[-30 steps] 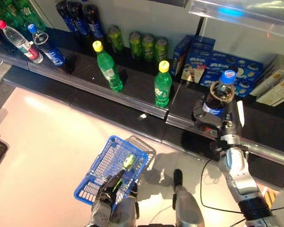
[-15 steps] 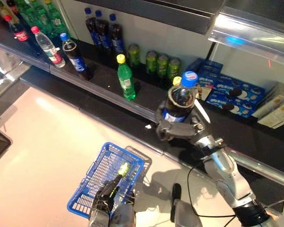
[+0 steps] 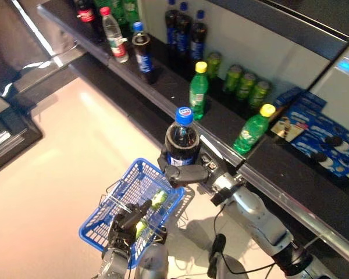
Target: Pick up the drink and place into the basket.
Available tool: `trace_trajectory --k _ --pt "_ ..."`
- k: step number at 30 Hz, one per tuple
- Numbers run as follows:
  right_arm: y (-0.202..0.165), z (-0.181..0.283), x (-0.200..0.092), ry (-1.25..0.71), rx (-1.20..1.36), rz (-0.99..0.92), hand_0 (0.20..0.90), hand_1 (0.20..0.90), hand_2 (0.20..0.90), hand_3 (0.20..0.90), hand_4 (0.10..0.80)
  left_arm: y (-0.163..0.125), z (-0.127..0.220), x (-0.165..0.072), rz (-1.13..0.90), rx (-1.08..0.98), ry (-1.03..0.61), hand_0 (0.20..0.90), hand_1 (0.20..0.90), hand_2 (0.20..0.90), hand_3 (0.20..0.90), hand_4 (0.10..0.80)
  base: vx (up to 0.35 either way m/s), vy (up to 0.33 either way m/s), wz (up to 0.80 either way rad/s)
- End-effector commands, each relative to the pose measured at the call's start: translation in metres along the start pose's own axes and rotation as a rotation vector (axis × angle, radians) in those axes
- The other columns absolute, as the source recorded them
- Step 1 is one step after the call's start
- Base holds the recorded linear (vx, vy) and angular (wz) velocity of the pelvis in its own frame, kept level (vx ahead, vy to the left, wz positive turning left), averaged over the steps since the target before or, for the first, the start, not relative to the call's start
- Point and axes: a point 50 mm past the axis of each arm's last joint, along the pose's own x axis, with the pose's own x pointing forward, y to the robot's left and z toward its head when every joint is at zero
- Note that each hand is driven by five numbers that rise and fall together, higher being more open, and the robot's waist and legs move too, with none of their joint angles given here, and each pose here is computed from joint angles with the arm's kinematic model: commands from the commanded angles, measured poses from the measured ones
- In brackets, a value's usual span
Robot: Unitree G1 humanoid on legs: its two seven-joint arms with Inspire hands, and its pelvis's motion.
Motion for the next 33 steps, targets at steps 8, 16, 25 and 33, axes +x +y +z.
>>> trace_trajectory --k 8,16,25,33 --pt "0.025 0.072 0.038 -0.462 -0.076 -0.047 0.3 0.3 0.3 0.2 0.1 -0.077 0.075 -0.029 -0.706 0.082 -0.265 0.3 0.3 0.3 0.2 0.1 0.03 -0.019 0.32" --pt "0.022 0.029 0.04 -0.29 0.004 -0.146 0.3 0.3 0.3 0.2 0.1 -0.103 0.079 -0.045 -0.962 0.006 -0.213 0.3 0.3 0.3 0.2 0.1 0.03 -0.006 0.16" --pt "0.043 0.005 0.05 -0.191 0.092 -0.162 0.3 0.3 0.3 0.2 0.1 -0.126 0.079 -0.053 -1.15 0.011 -0.183 0.3 0.3 0.3 0.2 0.1 0.019 -0.008 0.08" --pt "0.053 -0.007 0.056 -0.137 0.089 -0.186 0.3 0.3 0.3 0.2 0.1 -0.144 0.084 -0.065 -1.294 0.02 -0.17 0.3 0.3 0.3 0.2 0.1 0.034 -0.007 0.1"
